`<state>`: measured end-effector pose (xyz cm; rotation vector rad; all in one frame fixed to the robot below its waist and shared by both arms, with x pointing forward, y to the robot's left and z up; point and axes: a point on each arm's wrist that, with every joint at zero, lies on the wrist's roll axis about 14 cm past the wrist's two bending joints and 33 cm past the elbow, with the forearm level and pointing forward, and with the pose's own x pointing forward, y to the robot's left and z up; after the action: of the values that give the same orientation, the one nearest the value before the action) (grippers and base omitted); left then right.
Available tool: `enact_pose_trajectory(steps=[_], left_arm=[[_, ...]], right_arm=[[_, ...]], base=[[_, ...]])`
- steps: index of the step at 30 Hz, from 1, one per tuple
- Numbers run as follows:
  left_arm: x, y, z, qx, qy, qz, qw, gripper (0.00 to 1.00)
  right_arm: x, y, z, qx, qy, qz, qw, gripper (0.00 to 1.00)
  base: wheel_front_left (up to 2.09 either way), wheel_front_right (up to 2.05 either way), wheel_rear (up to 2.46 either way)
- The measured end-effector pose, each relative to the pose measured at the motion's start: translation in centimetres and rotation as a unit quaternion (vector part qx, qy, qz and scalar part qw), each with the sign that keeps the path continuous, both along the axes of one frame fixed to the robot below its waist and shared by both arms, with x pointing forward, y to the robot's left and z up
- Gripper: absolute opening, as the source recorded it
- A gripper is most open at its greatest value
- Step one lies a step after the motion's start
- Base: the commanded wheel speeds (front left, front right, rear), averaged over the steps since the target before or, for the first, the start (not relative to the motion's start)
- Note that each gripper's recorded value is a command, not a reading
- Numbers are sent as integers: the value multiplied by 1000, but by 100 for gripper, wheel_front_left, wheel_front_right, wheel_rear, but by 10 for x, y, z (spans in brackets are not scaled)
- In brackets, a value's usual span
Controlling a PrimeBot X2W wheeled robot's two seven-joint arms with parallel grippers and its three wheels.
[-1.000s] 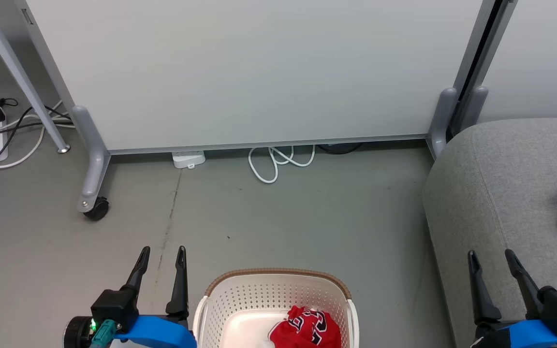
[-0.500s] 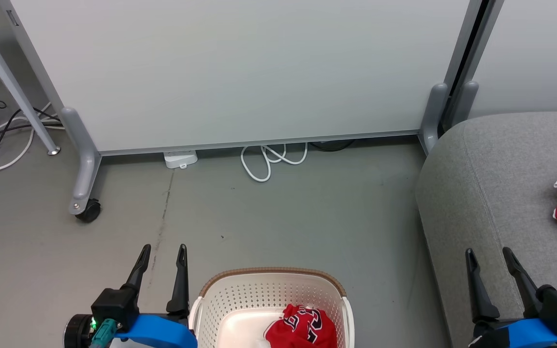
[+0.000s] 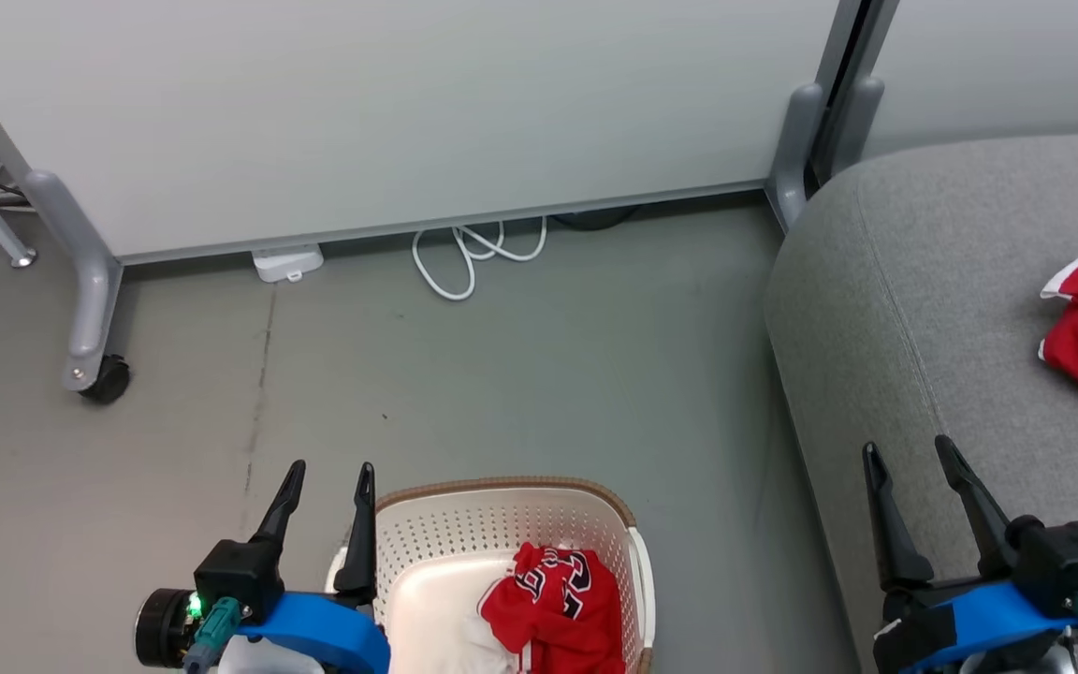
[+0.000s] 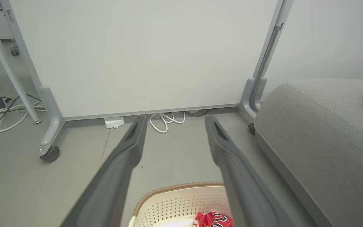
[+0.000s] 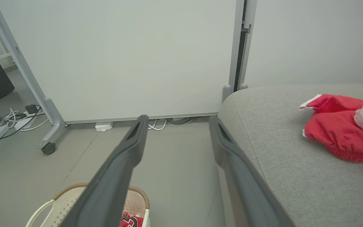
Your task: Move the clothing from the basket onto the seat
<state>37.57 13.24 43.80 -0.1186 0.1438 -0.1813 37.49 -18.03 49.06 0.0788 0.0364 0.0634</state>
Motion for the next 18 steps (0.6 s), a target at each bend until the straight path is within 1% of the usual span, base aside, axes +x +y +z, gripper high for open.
enact_pose_trajectory(steps=[8, 18], left_arm=[[19, -33, -35, -6, 49, -49, 998, 100], [33, -68, -81, -21, 109, -96, 989, 100]], right_arm=[[16, -5, -11, -7, 13, -6, 1000, 100], [33, -10, -32, -24, 41, -11, 999, 100]], base=[[0, 0, 0], [0, 0, 0]])
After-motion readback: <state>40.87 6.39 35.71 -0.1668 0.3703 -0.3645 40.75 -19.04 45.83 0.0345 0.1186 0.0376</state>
